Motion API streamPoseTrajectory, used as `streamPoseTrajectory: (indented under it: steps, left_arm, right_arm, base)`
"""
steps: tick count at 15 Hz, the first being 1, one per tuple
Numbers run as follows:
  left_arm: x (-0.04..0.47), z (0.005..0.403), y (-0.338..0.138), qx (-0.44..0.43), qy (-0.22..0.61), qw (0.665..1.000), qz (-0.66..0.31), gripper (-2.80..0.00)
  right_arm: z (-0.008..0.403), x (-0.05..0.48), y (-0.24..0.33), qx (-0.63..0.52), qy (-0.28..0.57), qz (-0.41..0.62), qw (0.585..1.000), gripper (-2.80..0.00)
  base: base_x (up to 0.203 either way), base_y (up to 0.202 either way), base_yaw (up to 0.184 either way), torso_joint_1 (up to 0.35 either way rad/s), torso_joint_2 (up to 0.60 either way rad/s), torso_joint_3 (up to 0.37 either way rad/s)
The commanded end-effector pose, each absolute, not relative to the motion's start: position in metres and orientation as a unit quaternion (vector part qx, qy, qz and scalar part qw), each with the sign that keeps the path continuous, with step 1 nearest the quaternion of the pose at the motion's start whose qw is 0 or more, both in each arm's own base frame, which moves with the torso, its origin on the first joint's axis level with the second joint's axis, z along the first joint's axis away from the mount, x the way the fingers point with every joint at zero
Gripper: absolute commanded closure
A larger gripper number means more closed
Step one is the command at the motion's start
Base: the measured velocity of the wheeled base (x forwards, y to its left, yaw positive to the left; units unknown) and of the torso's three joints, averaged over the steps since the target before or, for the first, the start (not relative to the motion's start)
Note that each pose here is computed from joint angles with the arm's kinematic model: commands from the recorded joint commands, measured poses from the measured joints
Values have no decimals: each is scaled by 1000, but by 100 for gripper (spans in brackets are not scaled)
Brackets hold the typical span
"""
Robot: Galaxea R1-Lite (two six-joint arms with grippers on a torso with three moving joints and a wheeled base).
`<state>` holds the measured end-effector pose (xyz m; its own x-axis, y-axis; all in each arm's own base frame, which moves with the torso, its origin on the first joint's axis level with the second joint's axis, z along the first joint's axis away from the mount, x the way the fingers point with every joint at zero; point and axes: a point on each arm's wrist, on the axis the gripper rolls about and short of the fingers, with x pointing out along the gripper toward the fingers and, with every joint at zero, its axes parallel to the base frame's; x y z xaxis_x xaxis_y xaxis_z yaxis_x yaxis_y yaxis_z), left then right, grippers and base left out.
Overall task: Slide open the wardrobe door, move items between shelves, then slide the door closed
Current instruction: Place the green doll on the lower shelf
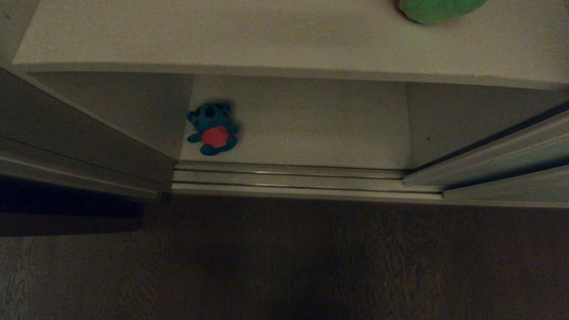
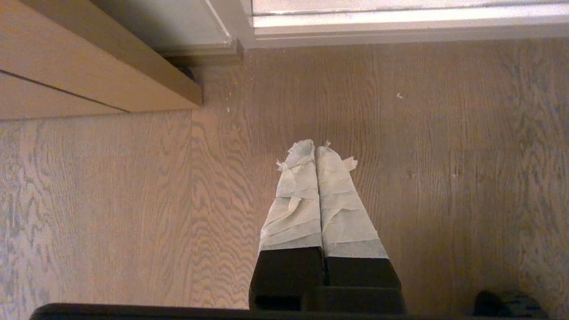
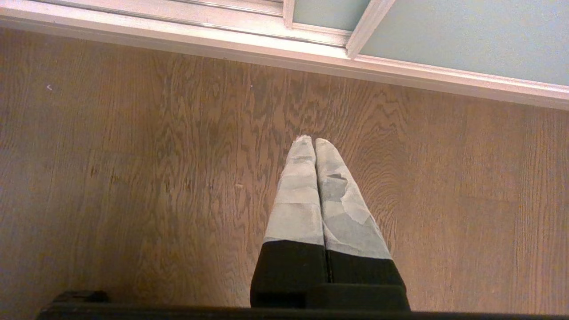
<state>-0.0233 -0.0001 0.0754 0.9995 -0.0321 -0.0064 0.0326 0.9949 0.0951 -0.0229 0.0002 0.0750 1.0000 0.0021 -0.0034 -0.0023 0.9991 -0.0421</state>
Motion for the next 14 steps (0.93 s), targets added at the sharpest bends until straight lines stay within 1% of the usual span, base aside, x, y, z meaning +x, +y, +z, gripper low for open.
streamPoseTrajectory:
  steps: [1, 14]
  left_arm:
    - [-23, 75, 0, 50, 4, 999, -16, 0]
    - [-22, 75, 0, 41, 3, 999, -15, 0]
  right_arm:
    - [75, -23, 0, -21, 2, 2, 1000, 0]
    - [75, -23, 0, -21, 2, 2, 1000, 0]
  base:
    - [0, 0, 0, 0, 0, 0]
    - [0, 0, 0, 0, 0, 0]
